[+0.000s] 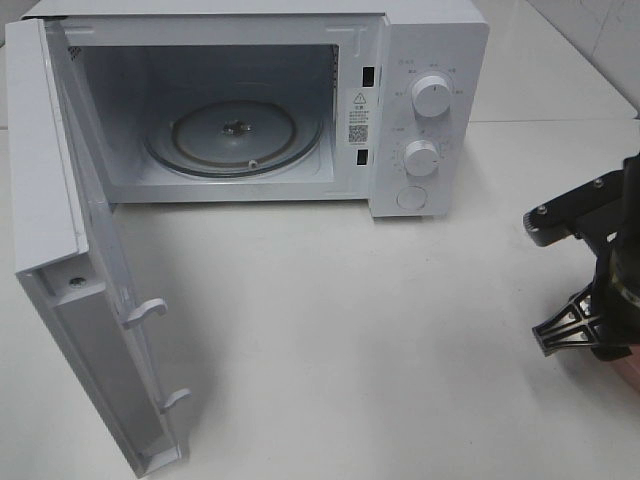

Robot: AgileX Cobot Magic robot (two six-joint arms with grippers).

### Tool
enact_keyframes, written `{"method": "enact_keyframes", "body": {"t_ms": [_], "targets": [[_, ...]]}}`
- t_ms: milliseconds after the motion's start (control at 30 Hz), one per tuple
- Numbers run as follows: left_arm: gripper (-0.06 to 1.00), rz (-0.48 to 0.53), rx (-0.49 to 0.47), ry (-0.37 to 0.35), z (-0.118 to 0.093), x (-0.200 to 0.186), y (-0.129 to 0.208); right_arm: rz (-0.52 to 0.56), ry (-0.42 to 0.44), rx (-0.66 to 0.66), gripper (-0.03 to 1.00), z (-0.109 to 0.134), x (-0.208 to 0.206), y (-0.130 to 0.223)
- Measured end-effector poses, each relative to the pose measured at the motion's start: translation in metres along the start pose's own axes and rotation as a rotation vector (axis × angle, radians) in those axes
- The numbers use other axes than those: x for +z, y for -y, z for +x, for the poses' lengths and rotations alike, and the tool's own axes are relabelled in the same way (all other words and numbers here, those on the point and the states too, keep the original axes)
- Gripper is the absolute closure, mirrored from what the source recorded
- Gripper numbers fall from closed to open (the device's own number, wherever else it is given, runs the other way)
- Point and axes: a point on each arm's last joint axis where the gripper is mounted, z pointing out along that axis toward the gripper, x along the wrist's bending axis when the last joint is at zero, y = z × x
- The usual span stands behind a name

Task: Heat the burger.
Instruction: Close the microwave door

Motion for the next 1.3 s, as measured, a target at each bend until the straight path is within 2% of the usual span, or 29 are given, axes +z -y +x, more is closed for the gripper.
{"method": "enact_keyframes", "body": {"t_ms": [33,67,100,133,200,233,267,300,367,400,433,467,533,567,600,633,733,1167,1233,1300], "targets": [[-0.04,0.0,0.0,0.0,0.0,0.0,0.0,0.0,0.0,0.0,0.42,0.0,0.0,0.0],[-0.04,0.0,0.0,0.0,0.0,0.0,0.0,-0.026,-0.052,-0.003,0.4,-0.005,-0.013,0.002],[-0.04,0.0,0.0,0.0,0.0,0.0,0.0,-0.026,-0.052,-0.003,0.4,-0.005,-0.013,0.002],[-0.04,0.0,0.0,0.0,0.0,0.0,0.0,-0.051,-0.12,-0.017,0.38,-0.008,-0.026,0.005],[-0.04,0.0,0.0,0.0,0.0,0.0,0.0,-0.072,-0.152,-0.022,0.36,-0.011,-0.032,0.006],[-0.04,0.0,0.0,0.0,0.0,0.0,0.0,-0.104,-0.227,-0.029,0.33,-0.014,-0.046,0.011],[-0.04,0.0,0.0,0.0,0.0,0.0,0.0,-0.104,-0.227,-0.029,0.33,-0.014,-0.046,0.011],[-0.04,0.0,0.0,0.0,0.0,0.0,0.0,-0.13,-0.296,-0.058,0.28,-0.017,-0.058,0.016],[-0.04,0.0,0.0,0.0,0.0,0.0,0.0,-0.145,-0.323,-0.08,0.26,-0.018,-0.063,0.018],[-0.04,0.0,0.0,0.0,0.0,0.0,0.0,-0.181,-0.386,-0.095,0.22,-0.021,-0.075,0.024],[-0.04,0.0,0.0,0.0,0.0,0.0,0.0,-0.181,-0.386,-0.095,0.22,-0.021,-0.075,0.024],[-0.04,0.0,0.0,0.0,0.0,0.0,0.0,-0.204,-0.456,-0.098,0.19,-0.024,-0.086,0.032],[-0.04,0.0,0.0,0.0,0.0,0.0,0.0,-0.211,-0.485,-0.096,0.19,-0.025,-0.091,0.035],[-0.04,0.0,0.0,0.0,0.0,0.0,0.0,-0.216,-0.551,-0.087,0.18,-0.028,-0.101,0.044],[-0.04,0.0,0.0,0.0,0.0,0.0,0.0,-0.216,-0.551,-0.087,0.18,-0.028,-0.101,0.044],[-0.04,0.0,0.0,0.0,0.0,0.0,0.0,-0.228,-0.6,-0.085,0.18,-0.032,-0.11,0.054],[-0.04,0.0,0.0,0.0,0.0,0.0,0.0,-0.254,-0.628,-0.099,0.18,-0.04,-0.12,0.066],[-0.04,0.0,0.0,0.0,0.0,0.0,0.0,-0.345,-0.638,-0.107,0.2,-0.067,-0.139,0.109],[-0.04,0.0,0.0,0.0,0.0,0.0,0.0,-0.415,-0.635,-0.089,0.2,-0.077,-0.144,0.124],[-0.04,0.0,0.0,0.0,0.0,0.0,0.0,-0.439,-0.628,-0.084,0.2,-0.08,-0.145,0.128]]}}
